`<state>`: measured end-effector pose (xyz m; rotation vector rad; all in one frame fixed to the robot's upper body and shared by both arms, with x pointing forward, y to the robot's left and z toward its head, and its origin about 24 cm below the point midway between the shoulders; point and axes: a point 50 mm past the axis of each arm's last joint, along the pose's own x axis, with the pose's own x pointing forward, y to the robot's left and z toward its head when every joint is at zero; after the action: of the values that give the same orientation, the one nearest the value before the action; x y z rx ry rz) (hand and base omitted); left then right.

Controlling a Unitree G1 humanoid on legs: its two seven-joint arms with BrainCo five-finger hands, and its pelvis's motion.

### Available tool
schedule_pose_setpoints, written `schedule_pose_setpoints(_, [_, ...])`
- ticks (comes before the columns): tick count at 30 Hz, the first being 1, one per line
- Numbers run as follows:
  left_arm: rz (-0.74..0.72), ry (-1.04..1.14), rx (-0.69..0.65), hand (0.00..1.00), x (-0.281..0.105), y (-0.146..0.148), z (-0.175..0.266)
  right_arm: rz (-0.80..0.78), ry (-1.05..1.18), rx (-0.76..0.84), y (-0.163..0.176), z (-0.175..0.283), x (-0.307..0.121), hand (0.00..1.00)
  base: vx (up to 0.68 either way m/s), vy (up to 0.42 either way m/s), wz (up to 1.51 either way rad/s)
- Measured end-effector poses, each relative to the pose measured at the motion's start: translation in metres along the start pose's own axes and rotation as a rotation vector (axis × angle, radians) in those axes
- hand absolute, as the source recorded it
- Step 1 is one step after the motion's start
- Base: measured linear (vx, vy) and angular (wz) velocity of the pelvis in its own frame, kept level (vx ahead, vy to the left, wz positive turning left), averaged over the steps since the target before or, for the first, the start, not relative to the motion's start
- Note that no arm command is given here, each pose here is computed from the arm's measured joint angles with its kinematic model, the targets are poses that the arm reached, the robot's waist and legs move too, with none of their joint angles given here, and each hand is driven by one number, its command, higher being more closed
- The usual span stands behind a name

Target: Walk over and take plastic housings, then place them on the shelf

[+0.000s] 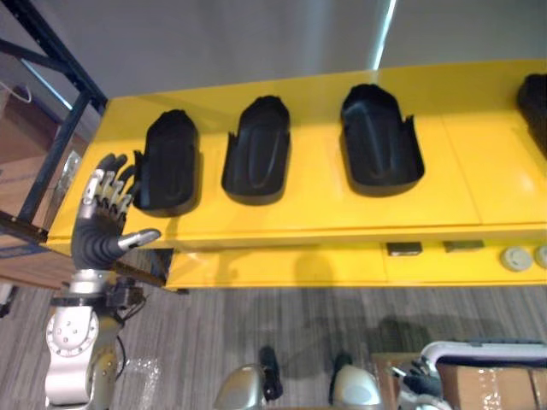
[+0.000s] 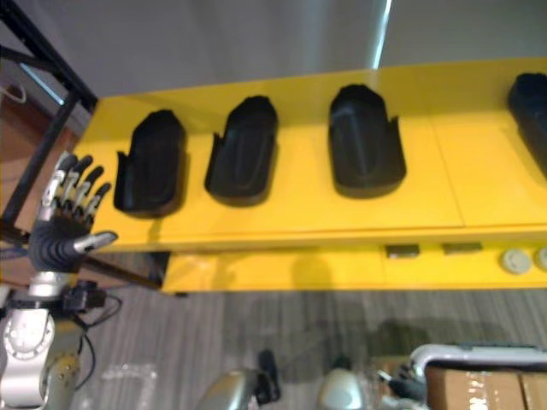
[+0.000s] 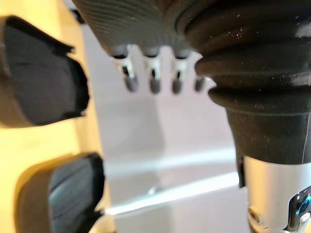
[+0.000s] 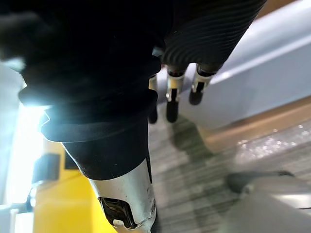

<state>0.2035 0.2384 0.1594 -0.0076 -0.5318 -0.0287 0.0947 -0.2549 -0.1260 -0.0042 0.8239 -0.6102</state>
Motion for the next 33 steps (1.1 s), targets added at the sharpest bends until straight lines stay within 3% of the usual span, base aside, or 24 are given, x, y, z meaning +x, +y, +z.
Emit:
schedule_pose_setpoints(4, [-0.074,0.013,-0.07,0.0,0.0,-0.015,-0.007,0.014,0.017,0.028,0.002,0.0,0.004,0.0,0.02,-0.008,0.05])
schedule_pose_setpoints(12, [-0.086,0.117,-0.094,0.0,-0.004,-0.023,-0.032,0.031,0.004,0.038,0.007,0.007,0.007,0.0,0.11,-0.023,-0.07])
schedule_pose_setpoints(23, [0.105,0.237,-0.099,0.0,0.006,-0.021,-0.066,0.054,0.009,0.032,0.007,0.007,0.008,0.0,-0.01,0.0,-0.07])
schedule_pose_setpoints(33, [0.161,0.194,-0.096,0.0,0.03,-0.023,-0.065,0.07,0.047,0.057,0.011,0.001,0.007,0.0,-0.01,-0.005,-0.03])
